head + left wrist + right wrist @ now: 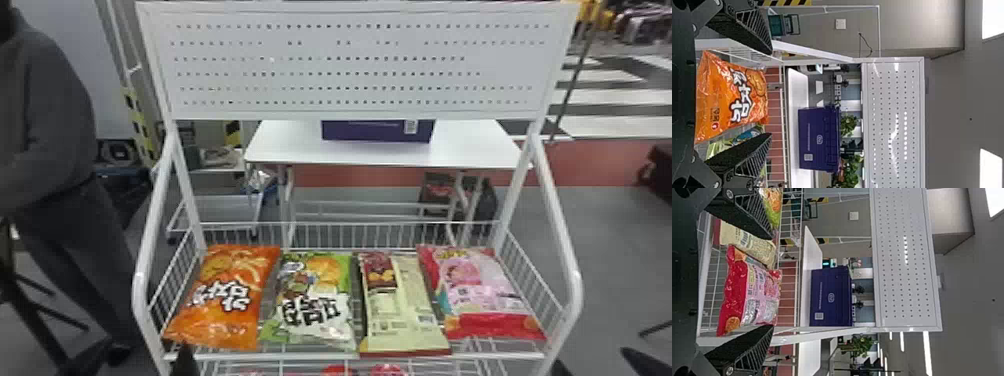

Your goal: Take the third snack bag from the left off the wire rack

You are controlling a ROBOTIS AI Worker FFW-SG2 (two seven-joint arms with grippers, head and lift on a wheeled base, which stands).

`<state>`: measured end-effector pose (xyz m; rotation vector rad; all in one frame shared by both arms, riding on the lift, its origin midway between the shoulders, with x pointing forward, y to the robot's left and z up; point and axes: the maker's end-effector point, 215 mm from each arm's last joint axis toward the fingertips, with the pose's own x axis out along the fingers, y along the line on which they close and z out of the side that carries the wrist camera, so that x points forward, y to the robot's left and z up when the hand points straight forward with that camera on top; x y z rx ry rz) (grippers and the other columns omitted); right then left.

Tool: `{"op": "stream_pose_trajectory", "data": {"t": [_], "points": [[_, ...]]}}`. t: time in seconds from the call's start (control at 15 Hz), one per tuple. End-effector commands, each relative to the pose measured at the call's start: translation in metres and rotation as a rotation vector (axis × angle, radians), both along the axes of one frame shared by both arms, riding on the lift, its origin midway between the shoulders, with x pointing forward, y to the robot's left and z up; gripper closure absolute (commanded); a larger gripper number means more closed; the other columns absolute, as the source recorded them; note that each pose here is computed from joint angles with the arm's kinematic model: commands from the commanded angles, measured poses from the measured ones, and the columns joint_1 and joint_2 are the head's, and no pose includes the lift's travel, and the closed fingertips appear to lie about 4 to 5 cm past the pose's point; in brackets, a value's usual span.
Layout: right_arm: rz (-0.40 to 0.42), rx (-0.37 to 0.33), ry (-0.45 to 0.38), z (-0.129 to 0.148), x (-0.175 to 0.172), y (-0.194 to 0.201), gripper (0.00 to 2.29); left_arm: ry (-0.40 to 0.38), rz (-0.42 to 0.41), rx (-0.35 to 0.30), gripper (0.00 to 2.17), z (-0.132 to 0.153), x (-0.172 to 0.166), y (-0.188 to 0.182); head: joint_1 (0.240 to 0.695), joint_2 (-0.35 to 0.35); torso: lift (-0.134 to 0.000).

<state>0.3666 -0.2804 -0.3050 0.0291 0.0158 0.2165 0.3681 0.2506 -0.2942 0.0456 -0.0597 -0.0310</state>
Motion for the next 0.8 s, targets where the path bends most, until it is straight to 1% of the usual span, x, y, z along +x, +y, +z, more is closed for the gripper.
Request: {"op": "stream_pose_trajectory", "data": {"t": [0.0,0.2,0.27,0.33,0.47,0.6,0.73], "points": [[0.016,0.0,0.068,-0.028,0.02,0.014,0.09,-0.006,0.002,-0.003,0.15,0.002,-0.001,0.0,0.499,0.0,0.0],[0.075,0.001,0.192,-0.07,0.07,0.061,0.09,-0.009,0.001,-0.002,0.15,0.002,0.0,-0.001,0.499,0.0,0.0],[0.077,-0.014,0.238,-0.084,0.089,0.075,0.09,-0.009,0.002,-0.004,0.15,0.002,0.0,0.0,0.499,0.0,0.0],[0.096,-0.025,0.266,-0.093,0.103,0.094,0.09,-0.012,0.002,-0.004,0.15,0.003,-0.001,-0.001,0.499,0.0,0.0],[0.143,-0.027,0.3,-0.102,0.13,0.134,0.09,-0.015,0.0,-0.005,0.15,0.004,-0.002,-0.001,0.499,0.0,0.0],[0.152,-0.047,0.338,-0.112,0.151,0.153,0.09,-0.015,-0.005,-0.006,0.15,0.003,-0.003,-0.003,0.499,0.0,0.0],[0.166,-0.06,0.4,-0.132,0.167,0.165,0.09,-0.01,-0.009,-0.004,0.15,0.001,-0.004,-0.005,0.499,0.0,0.0]]}}
